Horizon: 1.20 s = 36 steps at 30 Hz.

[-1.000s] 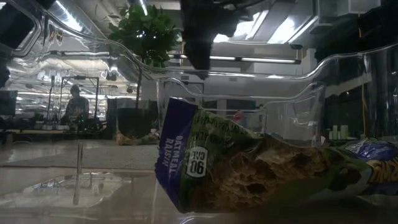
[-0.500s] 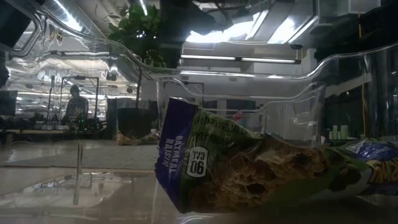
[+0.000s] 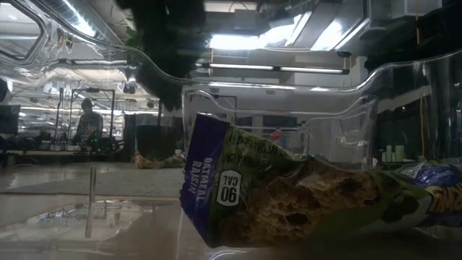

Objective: Pick and place Granola Bars by type
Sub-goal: Put the orange granola bar into the top transparent bin

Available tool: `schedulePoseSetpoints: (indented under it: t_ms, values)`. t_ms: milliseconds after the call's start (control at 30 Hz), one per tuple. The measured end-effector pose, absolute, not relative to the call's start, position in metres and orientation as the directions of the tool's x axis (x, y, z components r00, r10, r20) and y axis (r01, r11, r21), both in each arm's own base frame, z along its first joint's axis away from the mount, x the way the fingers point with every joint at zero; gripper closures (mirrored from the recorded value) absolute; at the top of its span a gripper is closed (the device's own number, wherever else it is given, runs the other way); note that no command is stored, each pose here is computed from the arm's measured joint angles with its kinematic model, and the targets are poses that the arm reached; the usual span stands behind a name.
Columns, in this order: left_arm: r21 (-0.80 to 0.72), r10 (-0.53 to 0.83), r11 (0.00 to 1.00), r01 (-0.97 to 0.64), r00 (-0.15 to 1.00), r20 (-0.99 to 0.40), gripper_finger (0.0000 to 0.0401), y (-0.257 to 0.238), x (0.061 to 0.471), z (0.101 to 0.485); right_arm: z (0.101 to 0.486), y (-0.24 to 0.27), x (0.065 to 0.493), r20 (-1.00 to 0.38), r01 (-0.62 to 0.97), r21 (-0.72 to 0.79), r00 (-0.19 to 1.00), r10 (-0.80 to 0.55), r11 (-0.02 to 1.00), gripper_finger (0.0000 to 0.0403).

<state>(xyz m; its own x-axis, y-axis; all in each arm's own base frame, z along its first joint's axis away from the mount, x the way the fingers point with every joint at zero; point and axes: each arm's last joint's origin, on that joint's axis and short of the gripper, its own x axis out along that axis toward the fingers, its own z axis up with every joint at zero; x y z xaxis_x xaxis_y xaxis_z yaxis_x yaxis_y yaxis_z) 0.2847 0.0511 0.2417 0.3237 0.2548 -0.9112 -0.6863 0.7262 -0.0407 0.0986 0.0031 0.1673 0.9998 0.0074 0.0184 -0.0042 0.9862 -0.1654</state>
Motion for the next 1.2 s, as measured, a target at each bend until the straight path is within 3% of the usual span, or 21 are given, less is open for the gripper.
schedulePoseSetpoints:
  t_ms: [233, 433, 800, 1200]
  values:
    - [-0.053, 0.303, 0.588, -0.807, 0.28, -0.911, 0.0249, 0.065, 0.259, 0.191, 0.167, 0.003, 0.099, 0.018, -0.004, -0.165, 1.0, 0.007, 0.986, 0.0254]
    - [-0.061, 0.315, 0.528, -0.847, 0.262, -0.912, 0.0229, 0.076, 0.247, 0.171, 0.167, 0.003, 0.099, 0.018, -0.004, -0.156, 1.0, 0.007, 0.988, 0.0254]
    - [-0.077, 0.27, 0.556, -0.828, 0.267, -0.925, 0.0151, 0.082, 0.243, 0.166, 0.167, 0.003, 0.099, 0.018, -0.004, -0.153, 1.0, 0.007, 0.988, 0.0254]
    - [-0.082, 0.215, 0.535, -0.841, 0.23, -0.949, 0.014, 0.077, 0.232, 0.149, 0.167, 0.003, 0.099, 0.018, -0.004, -0.155, 1.0, 0.007, 0.988, 0.0254]
